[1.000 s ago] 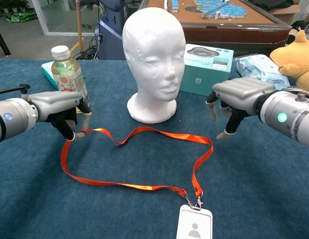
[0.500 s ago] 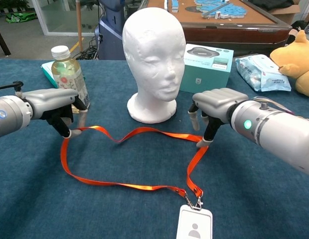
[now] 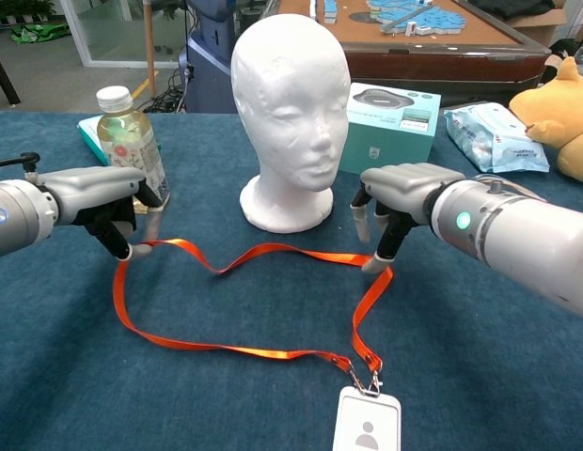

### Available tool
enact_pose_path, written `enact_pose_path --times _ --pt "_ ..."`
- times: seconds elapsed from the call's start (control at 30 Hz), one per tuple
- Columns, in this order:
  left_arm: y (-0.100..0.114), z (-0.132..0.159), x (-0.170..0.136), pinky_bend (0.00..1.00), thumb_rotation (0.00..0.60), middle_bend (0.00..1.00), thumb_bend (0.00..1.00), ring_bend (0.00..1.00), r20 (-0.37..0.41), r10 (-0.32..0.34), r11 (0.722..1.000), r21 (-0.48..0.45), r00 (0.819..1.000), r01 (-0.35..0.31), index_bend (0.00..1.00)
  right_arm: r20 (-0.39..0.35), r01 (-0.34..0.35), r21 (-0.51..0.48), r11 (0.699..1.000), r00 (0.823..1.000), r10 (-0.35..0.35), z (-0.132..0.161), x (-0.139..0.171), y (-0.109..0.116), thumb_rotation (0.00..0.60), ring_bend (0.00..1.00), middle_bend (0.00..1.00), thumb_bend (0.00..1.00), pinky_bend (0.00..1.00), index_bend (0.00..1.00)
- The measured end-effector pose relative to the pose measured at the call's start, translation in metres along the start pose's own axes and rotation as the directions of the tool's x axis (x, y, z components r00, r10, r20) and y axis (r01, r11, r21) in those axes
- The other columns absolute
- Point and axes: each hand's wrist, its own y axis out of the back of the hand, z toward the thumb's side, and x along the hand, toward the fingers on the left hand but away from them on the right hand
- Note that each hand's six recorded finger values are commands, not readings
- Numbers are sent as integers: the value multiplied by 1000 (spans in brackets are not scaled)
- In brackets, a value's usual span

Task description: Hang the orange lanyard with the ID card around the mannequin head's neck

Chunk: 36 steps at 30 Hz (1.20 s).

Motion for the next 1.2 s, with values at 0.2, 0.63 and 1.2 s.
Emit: enact_pose_path --times 0.2,0.63,1.2 --pt "-2 -1 0 1000 600 1000 358 1000 -1 -5 1000 3 1000 5 611 14 4 25 1000 1000 -4 6 -10 -4 600 889 880 143 1000 554" --pt "-1 -7 -1 1000 600 1000 358 1000 -11 -5 1000 -1 1000 5 611 56 -12 44 999 998 9 4 -23 -12 600 889 879 204 1000 555" --pt "-2 -7 -1 1000 600 1000 358 1000 -10 -14 1000 8 1000 14 611 52 -40 42 998 998 38 4 -23 -17 600 889 879 319 1000 555"
